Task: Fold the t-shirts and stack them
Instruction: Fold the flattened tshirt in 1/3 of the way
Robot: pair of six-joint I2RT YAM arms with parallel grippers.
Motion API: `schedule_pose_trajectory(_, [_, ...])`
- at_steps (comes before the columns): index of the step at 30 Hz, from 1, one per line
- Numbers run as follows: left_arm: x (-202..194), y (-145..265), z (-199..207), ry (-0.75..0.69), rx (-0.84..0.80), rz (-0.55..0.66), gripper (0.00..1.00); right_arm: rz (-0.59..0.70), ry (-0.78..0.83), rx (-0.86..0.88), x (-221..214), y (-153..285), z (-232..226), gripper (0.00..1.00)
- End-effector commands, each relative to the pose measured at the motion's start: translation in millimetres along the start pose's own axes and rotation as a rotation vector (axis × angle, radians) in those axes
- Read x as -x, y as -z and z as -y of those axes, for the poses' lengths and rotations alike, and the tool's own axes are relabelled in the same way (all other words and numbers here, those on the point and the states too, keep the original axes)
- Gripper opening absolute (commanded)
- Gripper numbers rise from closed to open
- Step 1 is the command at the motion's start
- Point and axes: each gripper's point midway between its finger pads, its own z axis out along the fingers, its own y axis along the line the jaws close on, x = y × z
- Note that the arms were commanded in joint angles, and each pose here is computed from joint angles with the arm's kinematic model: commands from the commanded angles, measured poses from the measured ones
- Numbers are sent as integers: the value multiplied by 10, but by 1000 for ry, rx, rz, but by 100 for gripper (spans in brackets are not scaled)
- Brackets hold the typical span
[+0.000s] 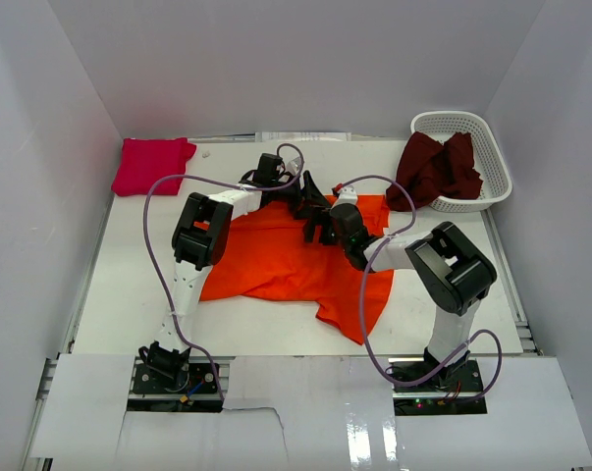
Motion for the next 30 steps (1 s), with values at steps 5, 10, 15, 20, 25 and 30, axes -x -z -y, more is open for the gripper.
schedule_pose_trajectory(5, [-116, 2, -18, 6, 44, -17, 72, 66, -32, 122, 277, 192, -283, 89])
schedule_pose_trajectory(10, [-116, 6, -9, 5, 43, -16, 72, 67, -34, 133, 274, 333, -285, 89])
schedule_pose_trajectory(15, [-127, 9, -21, 7, 44, -15, 72, 52, -49, 181, 227, 384, -351, 89])
schedule_pose_trajectory(20, [-140, 39, -27, -1, 55, -11, 73, -1, -97, 235, 146, 323, -448, 88])
schedule_pose_trajectory(25, [-153, 73, -63, 10, 70, -8, 73, -18, -109, 236, 135, 302, -450, 87])
schedule_pose_trajectory(30, [-145, 81, -19, 4, 59, -8, 73, 8, -86, 251, 179, 356, -457, 85])
